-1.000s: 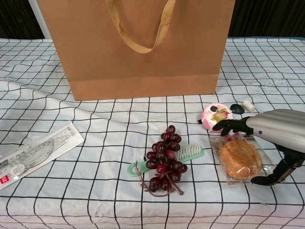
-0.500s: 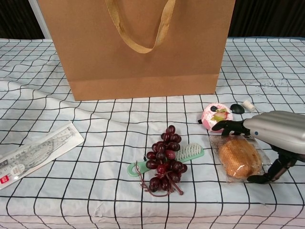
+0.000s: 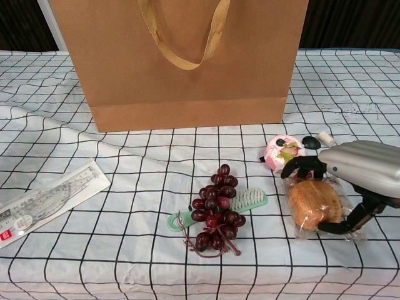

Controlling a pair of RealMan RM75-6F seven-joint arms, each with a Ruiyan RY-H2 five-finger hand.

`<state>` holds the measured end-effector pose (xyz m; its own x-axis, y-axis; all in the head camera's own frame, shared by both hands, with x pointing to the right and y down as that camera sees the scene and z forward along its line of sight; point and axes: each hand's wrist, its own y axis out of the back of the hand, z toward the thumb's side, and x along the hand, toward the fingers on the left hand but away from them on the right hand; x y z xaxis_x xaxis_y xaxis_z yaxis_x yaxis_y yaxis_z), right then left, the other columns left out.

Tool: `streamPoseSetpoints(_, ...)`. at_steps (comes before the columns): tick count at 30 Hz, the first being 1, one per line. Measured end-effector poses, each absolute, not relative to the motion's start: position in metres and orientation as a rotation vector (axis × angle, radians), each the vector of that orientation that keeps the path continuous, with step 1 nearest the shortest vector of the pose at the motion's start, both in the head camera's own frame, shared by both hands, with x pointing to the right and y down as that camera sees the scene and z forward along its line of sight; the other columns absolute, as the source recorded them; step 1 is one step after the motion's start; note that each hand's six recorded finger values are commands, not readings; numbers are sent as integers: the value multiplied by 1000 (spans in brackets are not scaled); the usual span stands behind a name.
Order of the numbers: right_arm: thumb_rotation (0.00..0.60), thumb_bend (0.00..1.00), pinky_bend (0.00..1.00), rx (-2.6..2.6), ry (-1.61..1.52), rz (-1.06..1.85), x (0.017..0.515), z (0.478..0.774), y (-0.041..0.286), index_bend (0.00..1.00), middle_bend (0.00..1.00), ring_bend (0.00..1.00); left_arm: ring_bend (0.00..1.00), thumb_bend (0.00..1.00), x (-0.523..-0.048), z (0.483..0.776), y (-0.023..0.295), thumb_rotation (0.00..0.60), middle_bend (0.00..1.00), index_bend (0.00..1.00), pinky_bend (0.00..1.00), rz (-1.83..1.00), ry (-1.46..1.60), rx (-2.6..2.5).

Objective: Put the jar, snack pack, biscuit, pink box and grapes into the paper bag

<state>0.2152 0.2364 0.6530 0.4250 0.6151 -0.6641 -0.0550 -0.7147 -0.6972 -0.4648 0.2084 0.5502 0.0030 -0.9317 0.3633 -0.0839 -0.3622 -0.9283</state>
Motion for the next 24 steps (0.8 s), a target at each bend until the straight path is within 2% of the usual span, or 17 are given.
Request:
streamPoseSetpoints(8, 600, 242, 249, -2009, -687, 1280, 230, 624, 219, 240, 332, 379, 0, 69, -465, 550, 208, 600, 70, 118, 70, -1455, 1080, -1539)
streamPoseSetpoints(15, 600, 242, 249, -1913, -944, 1240, 264, 581, 197, 240, 326, 379, 0, 69, -465, 548, 208, 600, 70, 120, 70, -1446, 1091, -1535)
streamPoseSetpoints(24, 600, 233, 249, -1685, -1300, 1053, 320, 504, 134, 240, 321, 379, 0, 68, -464, 549, 209, 600, 69, 120, 70, -1446, 1093, -1545)
